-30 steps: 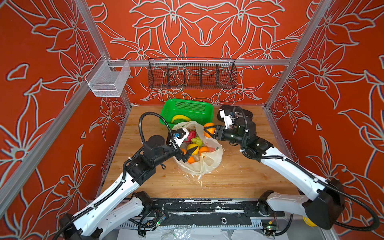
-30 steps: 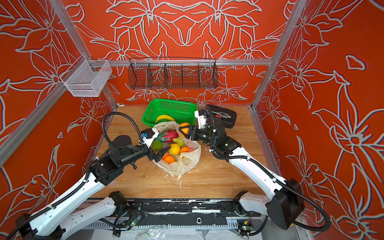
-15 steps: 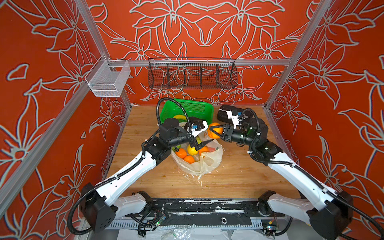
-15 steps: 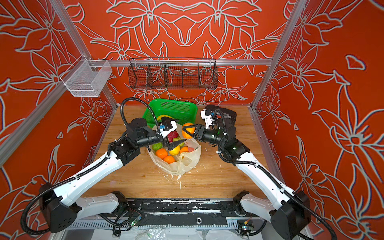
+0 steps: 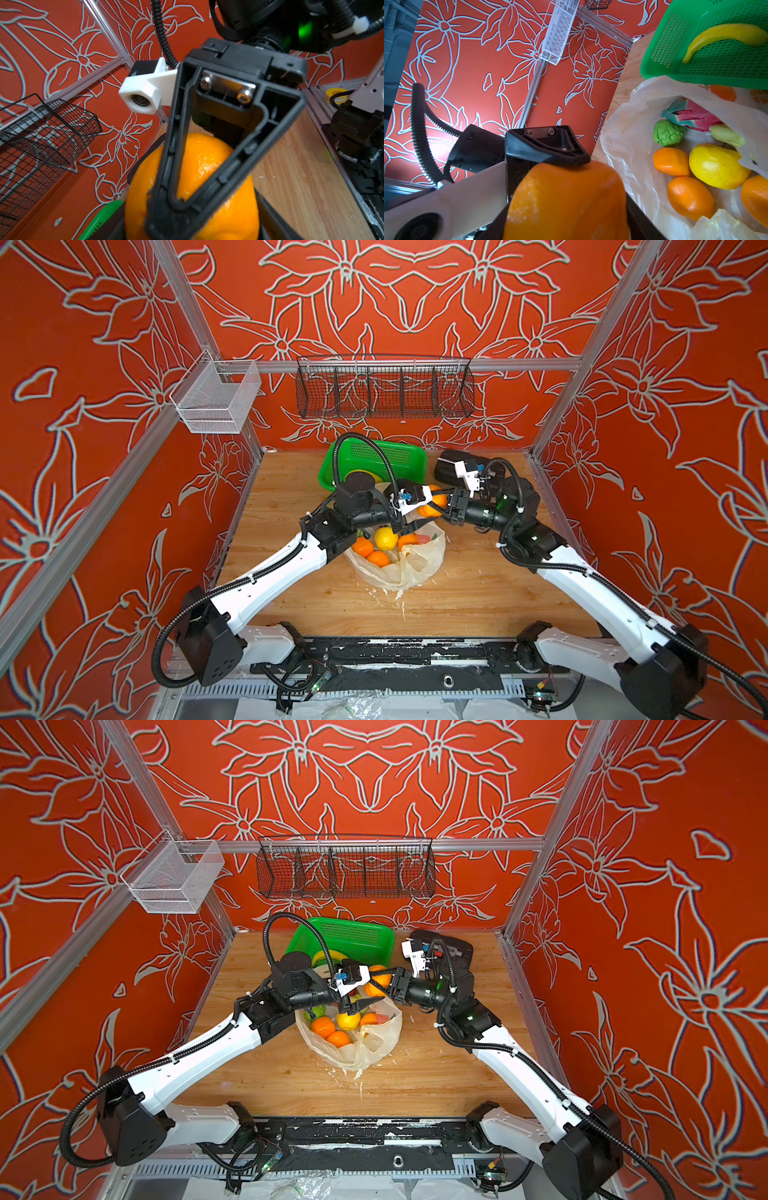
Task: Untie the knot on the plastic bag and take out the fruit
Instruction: 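Grasp the orange with the left gripper while the right gripper releases it, then carry the orange over the green basket with the left gripper while the right arm withdraws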
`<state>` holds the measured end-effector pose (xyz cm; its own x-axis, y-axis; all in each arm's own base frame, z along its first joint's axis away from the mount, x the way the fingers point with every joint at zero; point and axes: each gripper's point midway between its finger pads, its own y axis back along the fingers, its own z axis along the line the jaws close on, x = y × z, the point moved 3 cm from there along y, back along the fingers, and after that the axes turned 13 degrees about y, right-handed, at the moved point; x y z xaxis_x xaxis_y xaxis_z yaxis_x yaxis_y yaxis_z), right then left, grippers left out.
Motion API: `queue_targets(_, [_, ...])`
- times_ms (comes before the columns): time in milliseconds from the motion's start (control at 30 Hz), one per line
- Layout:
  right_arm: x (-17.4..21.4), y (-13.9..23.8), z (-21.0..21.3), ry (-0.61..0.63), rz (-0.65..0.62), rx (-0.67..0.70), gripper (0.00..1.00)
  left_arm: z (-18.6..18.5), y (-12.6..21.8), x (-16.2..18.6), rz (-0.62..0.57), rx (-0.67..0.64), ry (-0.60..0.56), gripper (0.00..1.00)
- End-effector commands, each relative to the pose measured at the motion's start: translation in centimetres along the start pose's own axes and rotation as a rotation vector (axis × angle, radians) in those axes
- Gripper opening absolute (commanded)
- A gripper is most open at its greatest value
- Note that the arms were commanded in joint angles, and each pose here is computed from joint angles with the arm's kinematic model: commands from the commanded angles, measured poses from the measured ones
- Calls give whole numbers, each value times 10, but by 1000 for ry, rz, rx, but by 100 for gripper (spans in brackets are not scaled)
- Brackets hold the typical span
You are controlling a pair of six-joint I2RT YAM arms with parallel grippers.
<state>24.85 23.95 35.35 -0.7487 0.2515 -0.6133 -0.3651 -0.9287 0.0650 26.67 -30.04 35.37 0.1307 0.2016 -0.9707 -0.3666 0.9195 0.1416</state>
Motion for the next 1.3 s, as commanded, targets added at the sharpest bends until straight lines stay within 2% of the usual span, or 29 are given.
queue_targets(0, [-2, 3, 8, 0, -7, -26, 52, -1, -2, -12, -30, 1, -41, 69])
queue_targets(100, [-2, 4, 6, 5, -7, -3, 63, 1, 1, -14, -27, -17, -27, 64])
queue_targets(200, [-5, 11, 5, 20, -35, 43, 81, 10, 2, -15, 2, -70, 28, 60])
queue_targets(333, [-15, 29, 11, 61, -130, 76, 90, 29, 6, -13, 37, -175, 112, 58])
queue_targets(467, [-19, 49, 11, 90, -234, 129, 95, 56, 15, -16, 43, -314, 202, 56])
queue_targets(533, [-19, 59, 7, 111, -271, 177, 95, 78, 23, -20, 52, -433, 275, 56])
queue_targets(667, [-16, 77, 4, 189, -305, 278, 95, 125, 46, -15, 72, -635, 438, 56])
queue_targets(800, [-10, 84, 5, 232, -293, 297, 95, 160, 65, 0, 76, -736, 583, 57])
queue_targets(1033, [-2, 86, -6, 272, -241, 362, 95, 218, 96, 57, 136, -940, 775, 57])
queue_targets(1167, [2, 85, -12, 271, -224, 373, 95, 245, 105, 105, 226, -1045, 875, 54])
queue_targets(1267, [4, 84, -15, 263, -220, 378, 95, 258, 106, 138, 287, -1076, 940, 53])
